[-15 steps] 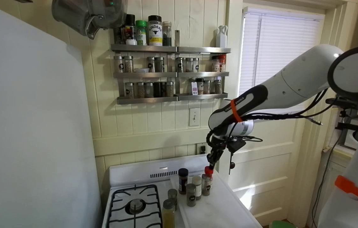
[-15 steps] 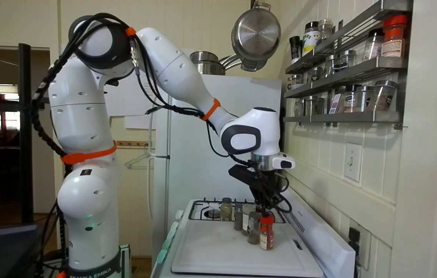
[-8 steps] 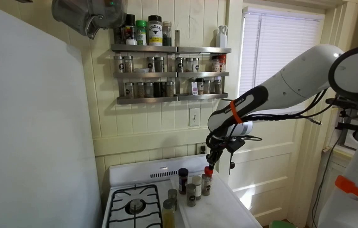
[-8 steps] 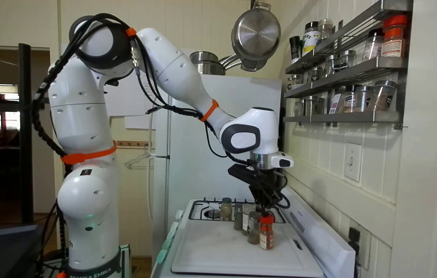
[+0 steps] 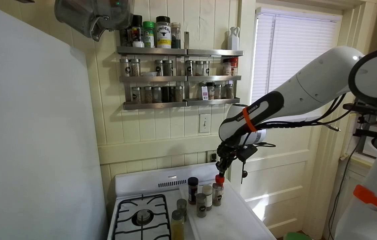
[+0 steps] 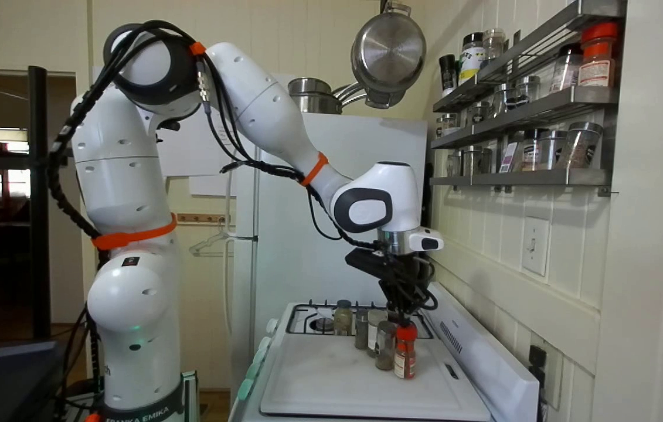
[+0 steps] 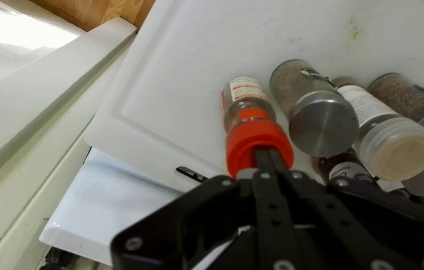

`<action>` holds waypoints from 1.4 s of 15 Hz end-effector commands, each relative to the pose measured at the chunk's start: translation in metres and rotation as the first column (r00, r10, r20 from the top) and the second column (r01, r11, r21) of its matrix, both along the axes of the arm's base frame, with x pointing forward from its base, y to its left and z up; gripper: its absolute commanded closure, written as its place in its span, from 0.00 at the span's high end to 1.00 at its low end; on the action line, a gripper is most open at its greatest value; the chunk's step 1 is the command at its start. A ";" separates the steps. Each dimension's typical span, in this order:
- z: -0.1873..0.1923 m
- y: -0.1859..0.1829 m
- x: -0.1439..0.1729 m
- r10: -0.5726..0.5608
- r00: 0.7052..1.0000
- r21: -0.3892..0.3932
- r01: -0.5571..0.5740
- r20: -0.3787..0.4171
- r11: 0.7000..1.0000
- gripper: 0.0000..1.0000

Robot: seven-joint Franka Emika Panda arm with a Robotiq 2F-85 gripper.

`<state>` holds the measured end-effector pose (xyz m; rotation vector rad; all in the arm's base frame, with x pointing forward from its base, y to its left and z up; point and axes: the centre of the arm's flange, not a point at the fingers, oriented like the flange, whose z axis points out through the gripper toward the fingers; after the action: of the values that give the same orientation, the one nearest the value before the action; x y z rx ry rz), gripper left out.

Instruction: Close the lid on the red container.

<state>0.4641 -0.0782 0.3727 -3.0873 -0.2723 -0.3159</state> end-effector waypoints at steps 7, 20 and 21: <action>0.028 0.022 -0.019 -0.007 0.997 -0.031 0.009 0.081 0.999 0.31; 0.059 0.025 -0.047 -0.028 0.989 -0.037 0.034 0.145 0.999 1.00; 0.060 0.025 -0.049 -0.028 0.988 -0.035 0.034 0.149 0.999 1.00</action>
<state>0.4332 -0.0574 0.4298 -3.1069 -0.2515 -0.5348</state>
